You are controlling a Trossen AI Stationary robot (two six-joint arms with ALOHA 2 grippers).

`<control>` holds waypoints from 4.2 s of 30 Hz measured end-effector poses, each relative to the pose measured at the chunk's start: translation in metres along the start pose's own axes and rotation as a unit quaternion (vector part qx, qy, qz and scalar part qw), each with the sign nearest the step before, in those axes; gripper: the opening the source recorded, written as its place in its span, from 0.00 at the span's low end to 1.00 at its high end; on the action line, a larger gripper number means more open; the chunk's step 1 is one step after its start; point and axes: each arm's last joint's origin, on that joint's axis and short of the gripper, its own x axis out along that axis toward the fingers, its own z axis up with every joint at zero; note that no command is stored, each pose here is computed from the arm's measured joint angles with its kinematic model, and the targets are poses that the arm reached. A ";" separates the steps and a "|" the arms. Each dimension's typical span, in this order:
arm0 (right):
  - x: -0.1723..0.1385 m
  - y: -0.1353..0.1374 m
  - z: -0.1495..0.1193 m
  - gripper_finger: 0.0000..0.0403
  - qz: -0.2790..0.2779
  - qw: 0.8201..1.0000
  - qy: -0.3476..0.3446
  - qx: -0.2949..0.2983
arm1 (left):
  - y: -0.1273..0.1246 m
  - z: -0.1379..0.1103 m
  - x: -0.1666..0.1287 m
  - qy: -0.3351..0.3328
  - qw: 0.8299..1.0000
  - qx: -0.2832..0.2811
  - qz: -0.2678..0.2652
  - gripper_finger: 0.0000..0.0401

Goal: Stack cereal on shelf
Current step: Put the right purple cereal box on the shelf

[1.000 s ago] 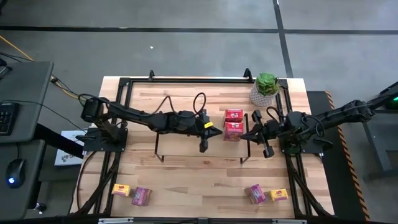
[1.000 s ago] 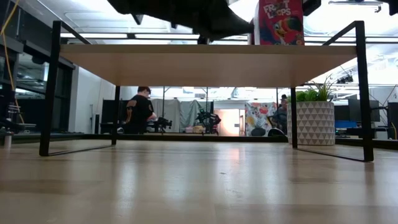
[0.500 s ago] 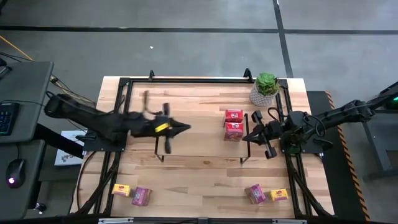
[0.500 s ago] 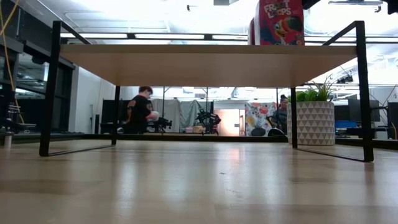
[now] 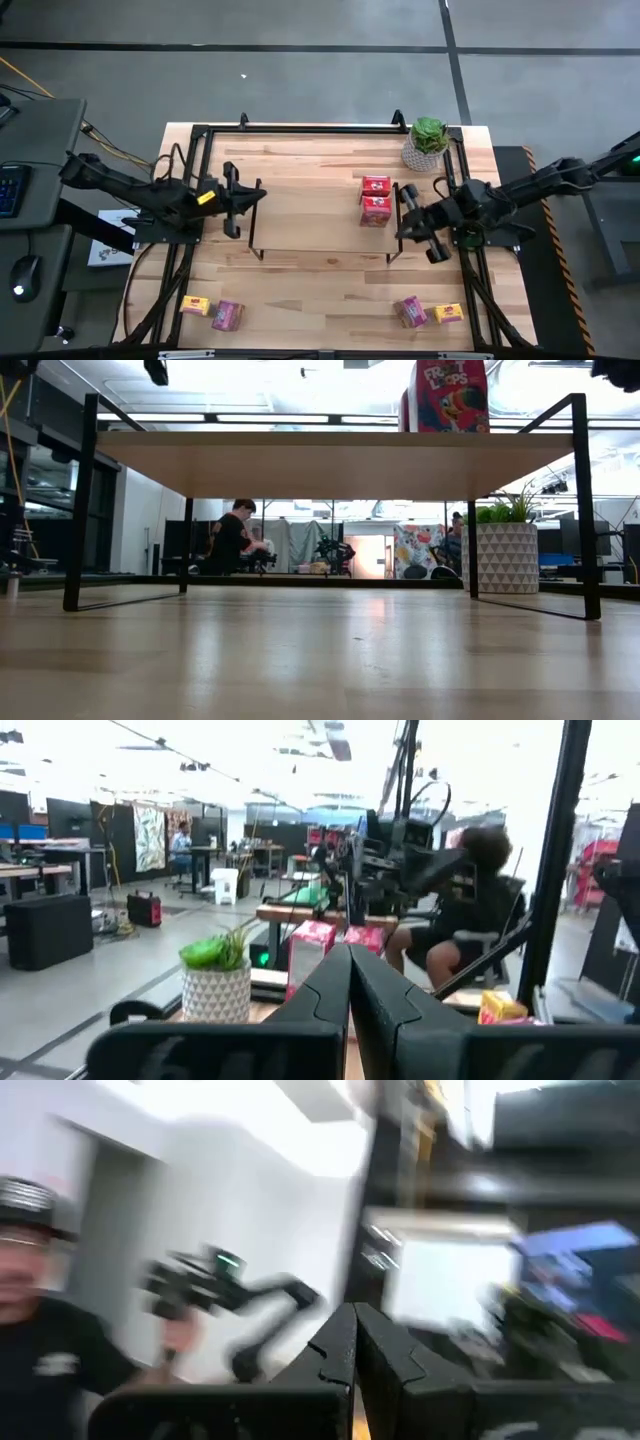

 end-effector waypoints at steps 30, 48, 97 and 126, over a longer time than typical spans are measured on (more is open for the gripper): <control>0.123 0.061 0.075 0.75 -0.346 0.653 0.571 0.358 | 0.001 0.000 -0.003 0.009 1.000 0.022 0.000 0.00; 0.131 0.148 -0.019 0.75 -0.567 0.353 0.627 0.400 | 0.001 -0.001 -0.003 0.015 1.000 0.022 -0.001 0.00; 0.136 0.176 -0.099 0.75 -0.593 0.249 0.670 0.371 | 0.001 -0.003 -0.003 0.026 1.000 0.017 -0.001 0.00; 0.158 0.157 -0.113 0.27 -0.308 0.269 0.797 0.444 | 0.001 -0.003 -0.003 0.022 1.000 0.015 -0.001 0.00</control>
